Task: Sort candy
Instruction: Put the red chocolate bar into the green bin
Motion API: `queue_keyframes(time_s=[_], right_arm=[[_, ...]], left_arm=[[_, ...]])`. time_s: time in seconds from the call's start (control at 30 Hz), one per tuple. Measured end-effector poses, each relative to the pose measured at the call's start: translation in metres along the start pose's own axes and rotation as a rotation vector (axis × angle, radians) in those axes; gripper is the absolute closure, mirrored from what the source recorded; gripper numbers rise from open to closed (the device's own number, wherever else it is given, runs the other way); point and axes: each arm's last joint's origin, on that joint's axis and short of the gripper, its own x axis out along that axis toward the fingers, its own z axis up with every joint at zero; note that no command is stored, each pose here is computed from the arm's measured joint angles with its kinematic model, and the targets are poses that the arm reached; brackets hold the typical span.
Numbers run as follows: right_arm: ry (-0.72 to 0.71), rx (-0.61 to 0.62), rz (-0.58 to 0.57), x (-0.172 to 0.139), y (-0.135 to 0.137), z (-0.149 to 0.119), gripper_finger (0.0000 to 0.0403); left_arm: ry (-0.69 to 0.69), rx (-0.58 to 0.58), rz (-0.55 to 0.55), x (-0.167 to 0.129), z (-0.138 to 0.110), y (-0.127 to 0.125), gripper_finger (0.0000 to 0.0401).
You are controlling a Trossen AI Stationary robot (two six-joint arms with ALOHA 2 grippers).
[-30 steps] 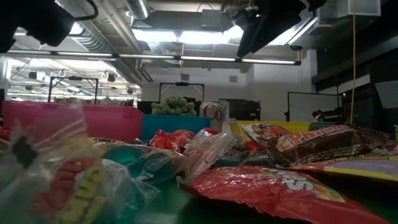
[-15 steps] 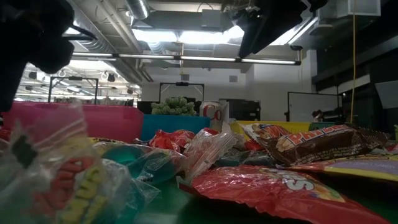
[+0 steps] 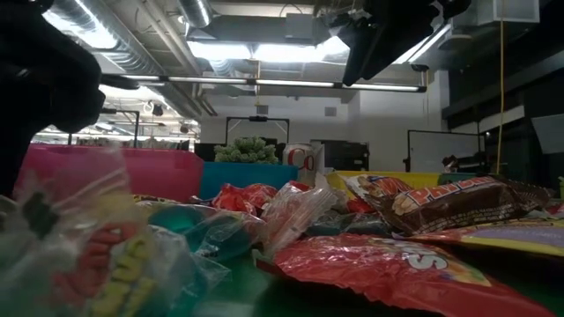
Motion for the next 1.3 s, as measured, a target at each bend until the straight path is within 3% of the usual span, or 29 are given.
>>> queue_keyframes(time_s=[0.5, 0.77, 1.0, 1.3], right_arm=[[0.045, 0.021, 0.008, 0.000, 0.001, -0.004, 0.0203], [0.054, 0.020, 0.009, 0.000, 0.001, -0.005, 0.0203], [0.052, 0.020, 0.009, 0.000, 0.001, -0.005, 0.0203], [0.006, 0.023, 0.001, 0.000, 0.000, -0.001, 0.0203]], left_arm=[[0.015, 0.055, -0.011, -0.002, 0.000, 0.001, 0.0364], [0.042, 0.139, -0.190, -0.024, 0.000, -0.010, 0.0378], [0.047, 0.201, -0.439, -0.049, 0.004, -0.027, 0.0374], [-0.150, 0.320, -0.543, -0.074, 0.038, -0.029, 0.0373]])
